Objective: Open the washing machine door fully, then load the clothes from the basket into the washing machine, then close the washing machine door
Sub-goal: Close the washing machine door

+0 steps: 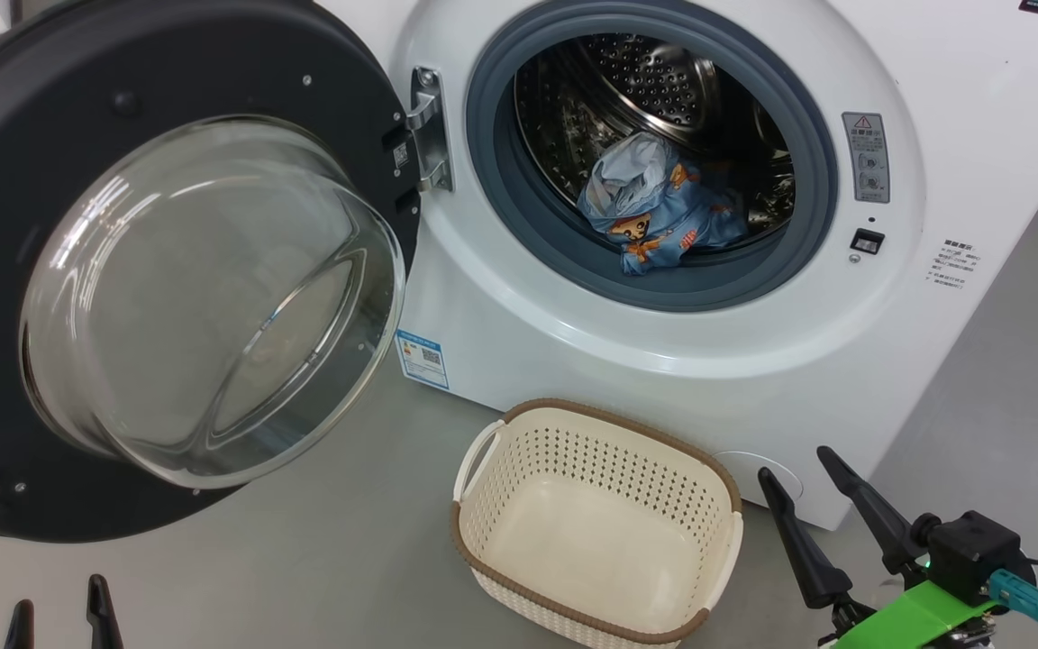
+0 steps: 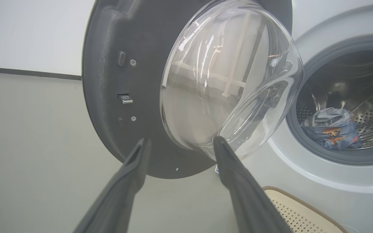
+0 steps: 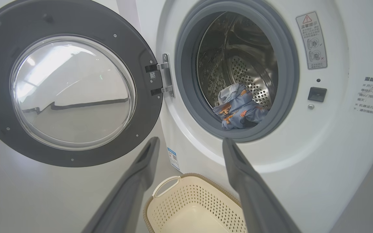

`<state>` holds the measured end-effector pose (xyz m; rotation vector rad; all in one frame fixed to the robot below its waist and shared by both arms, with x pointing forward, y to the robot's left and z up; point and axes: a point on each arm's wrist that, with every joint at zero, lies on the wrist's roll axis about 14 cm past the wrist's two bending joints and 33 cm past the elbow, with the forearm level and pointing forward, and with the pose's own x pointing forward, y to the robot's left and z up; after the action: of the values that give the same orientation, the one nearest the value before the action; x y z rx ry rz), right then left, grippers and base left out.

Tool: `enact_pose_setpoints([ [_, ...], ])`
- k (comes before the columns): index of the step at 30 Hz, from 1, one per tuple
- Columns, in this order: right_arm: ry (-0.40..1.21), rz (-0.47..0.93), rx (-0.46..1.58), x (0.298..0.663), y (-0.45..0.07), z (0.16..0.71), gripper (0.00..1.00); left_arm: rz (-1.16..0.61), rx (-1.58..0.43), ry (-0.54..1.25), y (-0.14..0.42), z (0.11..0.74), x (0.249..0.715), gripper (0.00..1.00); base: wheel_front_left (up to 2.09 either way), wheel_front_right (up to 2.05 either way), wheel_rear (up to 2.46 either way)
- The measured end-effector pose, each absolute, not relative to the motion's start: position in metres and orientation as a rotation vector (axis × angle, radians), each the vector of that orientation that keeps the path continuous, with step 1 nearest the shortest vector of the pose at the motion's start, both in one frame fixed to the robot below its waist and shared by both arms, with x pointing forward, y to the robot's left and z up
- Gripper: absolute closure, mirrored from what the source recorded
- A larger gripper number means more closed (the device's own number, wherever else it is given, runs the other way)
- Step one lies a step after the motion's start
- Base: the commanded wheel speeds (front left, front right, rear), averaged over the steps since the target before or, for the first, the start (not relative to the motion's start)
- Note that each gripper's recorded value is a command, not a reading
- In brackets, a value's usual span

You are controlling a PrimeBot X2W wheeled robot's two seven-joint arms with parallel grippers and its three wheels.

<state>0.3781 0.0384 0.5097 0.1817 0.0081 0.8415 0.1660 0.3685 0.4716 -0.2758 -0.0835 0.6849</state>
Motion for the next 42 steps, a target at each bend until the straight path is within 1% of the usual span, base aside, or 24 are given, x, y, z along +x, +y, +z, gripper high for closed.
enact_pose_setpoints([
  [15, 0.001, 0.846, 0.182, 0.379, 0.040, 0.512, 0.00, 0.683, -0.276, -0.102, 0.367, 0.477, 0.168, 0.00, 0.00, 0.00, 0.00],
  [16, 0.001, 0.845, 0.182, 0.379, 0.040, 0.512, 0.00, 0.681, -0.273, -0.110, 0.367, 0.479, 0.168, 0.26, 0.00, 0.00, 0.00],
  [17, 0.001, 0.845, 0.183, 0.379, 0.040, 0.512, 0.00, 0.679, -0.268, -0.119, 0.368, 0.482, 0.169, 0.60, 0.00, 0.00, 0.00],
  [18, 0.001, 0.844, 0.183, 0.380, 0.040, 0.512, 0.00, 0.675, -0.260, -0.130, 0.368, 0.487, 0.170, 0.78, 0.00, 0.00, 0.00],
  [19, 0.001, 0.844, 0.184, 0.380, 0.040, 0.512, 0.00, 0.674, -0.251, -0.145, 0.371, 0.492, 0.169, 1.00, 0.00, 0.00, 0.00],
  [24, 0.006, 0.840, 0.190, 0.382, 0.039, 0.511, 0.00, 0.693, -0.213, -0.282, 0.399, 0.538, 0.165, 1.00, 0.00, 0.00, 0.00],
  [26, 0.010, 0.834, 0.196, 0.385, 0.039, 0.509, 0.00, 0.686, -0.194, -0.374, 0.417, 0.571, 0.166, 1.00, 0.00, 0.00, 0.00],
  [32, 0.025, 0.829, 0.206, 0.388, 0.038, 0.503, 0.00, 0.705, -0.312, -0.587, 0.467, 0.628, 0.163, 1.00, 0.00, 0.00, 0.00],
  [34, 0.028, 0.827, 0.209, 0.390, 0.038, 0.501, 0.00, 0.713, -0.342, -0.616, 0.483, 0.640, 0.163, 1.00, 0.00, 0.00, 0.00],
  [38, 0.041, 0.826, 0.213, 0.391, 0.038, 0.496, 0.00, 0.733, -0.510, -0.640, 0.512, 0.645, 0.170, 1.00, 0.00, 0.00, 0.00],
  [39, 0.041, 0.826, 0.213, 0.391, 0.038, 0.496, 0.00, 0.733, -0.510, -0.640, 0.512, 0.645, 0.170, 1.00, 0.00, 0.00, 0.00],
  [42, 0.052, 0.828, 0.217, 0.392, 0.039, 0.491, 0.00, 0.750, -0.620, -0.642, 0.533, 0.648, 0.173, 1.00, 0.00, 0.00, 0.00],
])
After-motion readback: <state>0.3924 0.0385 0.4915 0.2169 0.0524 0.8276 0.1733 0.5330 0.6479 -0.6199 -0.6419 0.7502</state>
